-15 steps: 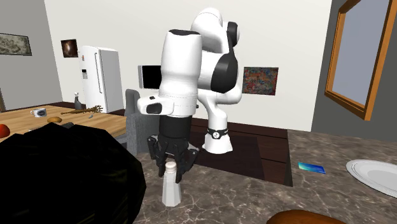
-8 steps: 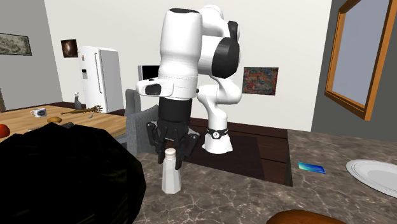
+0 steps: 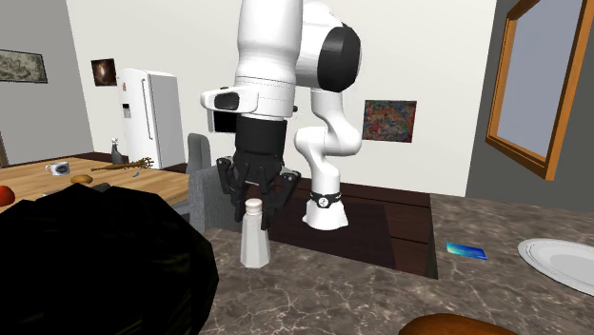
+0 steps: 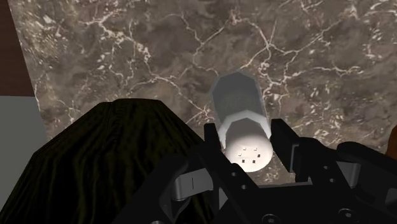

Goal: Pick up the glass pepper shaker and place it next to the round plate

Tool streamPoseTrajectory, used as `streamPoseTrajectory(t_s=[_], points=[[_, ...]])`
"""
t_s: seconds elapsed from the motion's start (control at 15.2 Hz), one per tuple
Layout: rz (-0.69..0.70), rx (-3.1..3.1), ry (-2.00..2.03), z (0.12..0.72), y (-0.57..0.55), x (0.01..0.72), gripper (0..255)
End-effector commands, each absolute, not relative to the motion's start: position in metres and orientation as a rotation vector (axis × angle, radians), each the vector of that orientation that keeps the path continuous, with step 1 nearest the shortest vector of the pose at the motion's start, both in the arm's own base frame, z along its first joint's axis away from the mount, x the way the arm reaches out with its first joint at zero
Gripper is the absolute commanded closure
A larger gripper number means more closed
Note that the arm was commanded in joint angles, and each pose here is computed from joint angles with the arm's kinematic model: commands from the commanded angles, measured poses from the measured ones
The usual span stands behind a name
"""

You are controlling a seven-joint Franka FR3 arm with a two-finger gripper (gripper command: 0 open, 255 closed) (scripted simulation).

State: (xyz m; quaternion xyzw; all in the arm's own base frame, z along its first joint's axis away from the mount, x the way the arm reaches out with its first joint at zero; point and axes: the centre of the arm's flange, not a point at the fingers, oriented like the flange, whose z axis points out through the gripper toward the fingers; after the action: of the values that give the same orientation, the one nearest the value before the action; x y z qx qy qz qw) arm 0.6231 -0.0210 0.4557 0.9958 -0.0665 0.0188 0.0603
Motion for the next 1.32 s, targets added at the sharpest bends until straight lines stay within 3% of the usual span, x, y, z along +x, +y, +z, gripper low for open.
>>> streamPoseTrajectory(t_s=[0.0,0.92,1.25], points=[[0.056,3.014,-0.201,0.466,-0.021,0.623,255],[0.056,3.014,-0.201,0.536,-0.021,0.623,255],[0.056,3.014,-0.201,0.536,0.039,0.595,255]])
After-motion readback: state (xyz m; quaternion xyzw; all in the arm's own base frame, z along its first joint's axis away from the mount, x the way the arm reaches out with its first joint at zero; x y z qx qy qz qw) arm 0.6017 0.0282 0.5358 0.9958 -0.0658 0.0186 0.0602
